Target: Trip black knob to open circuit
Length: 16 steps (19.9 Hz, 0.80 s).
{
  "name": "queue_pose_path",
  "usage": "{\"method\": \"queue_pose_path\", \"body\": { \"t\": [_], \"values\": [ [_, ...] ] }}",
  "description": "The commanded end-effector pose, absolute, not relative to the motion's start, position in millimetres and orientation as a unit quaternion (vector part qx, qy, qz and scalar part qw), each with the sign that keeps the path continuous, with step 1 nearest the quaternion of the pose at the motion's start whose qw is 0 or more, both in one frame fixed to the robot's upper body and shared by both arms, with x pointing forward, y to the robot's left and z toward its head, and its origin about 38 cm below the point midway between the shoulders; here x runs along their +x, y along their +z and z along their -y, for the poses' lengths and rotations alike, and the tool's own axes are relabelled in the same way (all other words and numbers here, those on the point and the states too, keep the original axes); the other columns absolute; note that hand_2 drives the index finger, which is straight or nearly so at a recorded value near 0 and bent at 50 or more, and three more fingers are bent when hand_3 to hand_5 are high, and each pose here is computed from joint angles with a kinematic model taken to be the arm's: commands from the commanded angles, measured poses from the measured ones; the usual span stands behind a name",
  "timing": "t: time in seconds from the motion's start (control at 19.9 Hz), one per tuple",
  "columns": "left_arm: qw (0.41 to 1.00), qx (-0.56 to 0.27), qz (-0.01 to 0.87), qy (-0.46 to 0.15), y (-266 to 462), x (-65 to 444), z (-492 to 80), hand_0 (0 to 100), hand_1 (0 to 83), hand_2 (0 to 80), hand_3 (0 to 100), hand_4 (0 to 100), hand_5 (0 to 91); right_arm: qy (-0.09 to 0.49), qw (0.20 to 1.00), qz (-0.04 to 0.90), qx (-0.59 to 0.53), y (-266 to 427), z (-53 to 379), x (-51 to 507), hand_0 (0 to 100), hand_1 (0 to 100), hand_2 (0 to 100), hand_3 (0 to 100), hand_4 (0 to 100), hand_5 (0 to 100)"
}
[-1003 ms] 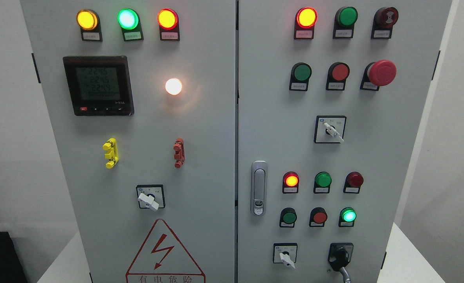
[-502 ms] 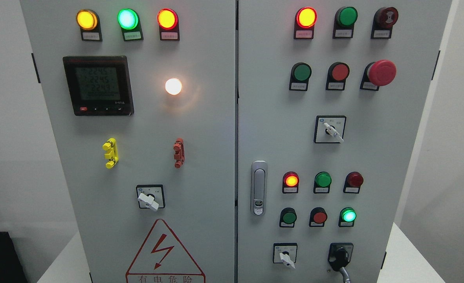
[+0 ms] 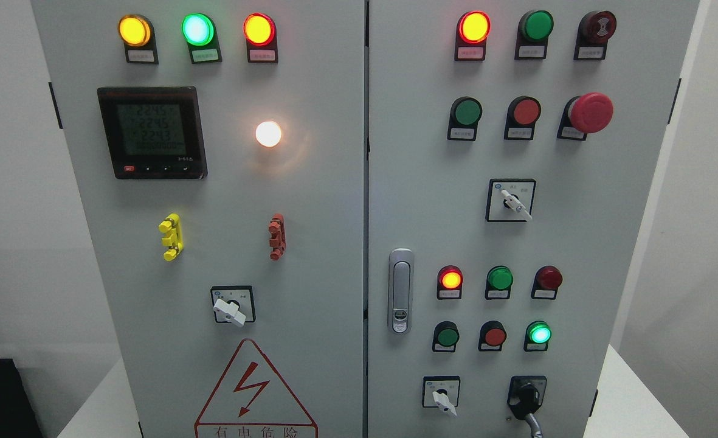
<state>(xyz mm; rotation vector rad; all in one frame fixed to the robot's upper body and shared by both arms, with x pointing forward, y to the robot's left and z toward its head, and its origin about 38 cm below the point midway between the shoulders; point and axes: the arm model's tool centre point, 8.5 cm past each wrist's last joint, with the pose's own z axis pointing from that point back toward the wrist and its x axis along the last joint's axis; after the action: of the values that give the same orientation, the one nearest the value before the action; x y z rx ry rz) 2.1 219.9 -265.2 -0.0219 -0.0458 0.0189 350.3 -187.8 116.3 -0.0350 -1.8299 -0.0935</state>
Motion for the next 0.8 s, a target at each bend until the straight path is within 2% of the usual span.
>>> {"method": "queue_pose_path", "body": {
  "t": [0.0, 0.75],
  "values": [
    [1.0, -0.011, 0.026, 0.011, -265.2, 3.7, -220.0, 12, 38.9, 0.0, 0, 0, 0.0, -0.028, 0.575, 0.818, 0.009, 138.8, 173.8, 349.6, 0, 0, 8, 100, 100, 100],
    [1.0, -0.011, 0.025, 0.012, -265.2, 3.6, -220.0, 12, 38.9, 0.0, 0, 0, 0.0, -0.037, 0.575, 0.817, -0.005, 137.5, 188.4, 350.1, 0, 0, 8, 100, 100, 100]
  ]
}}
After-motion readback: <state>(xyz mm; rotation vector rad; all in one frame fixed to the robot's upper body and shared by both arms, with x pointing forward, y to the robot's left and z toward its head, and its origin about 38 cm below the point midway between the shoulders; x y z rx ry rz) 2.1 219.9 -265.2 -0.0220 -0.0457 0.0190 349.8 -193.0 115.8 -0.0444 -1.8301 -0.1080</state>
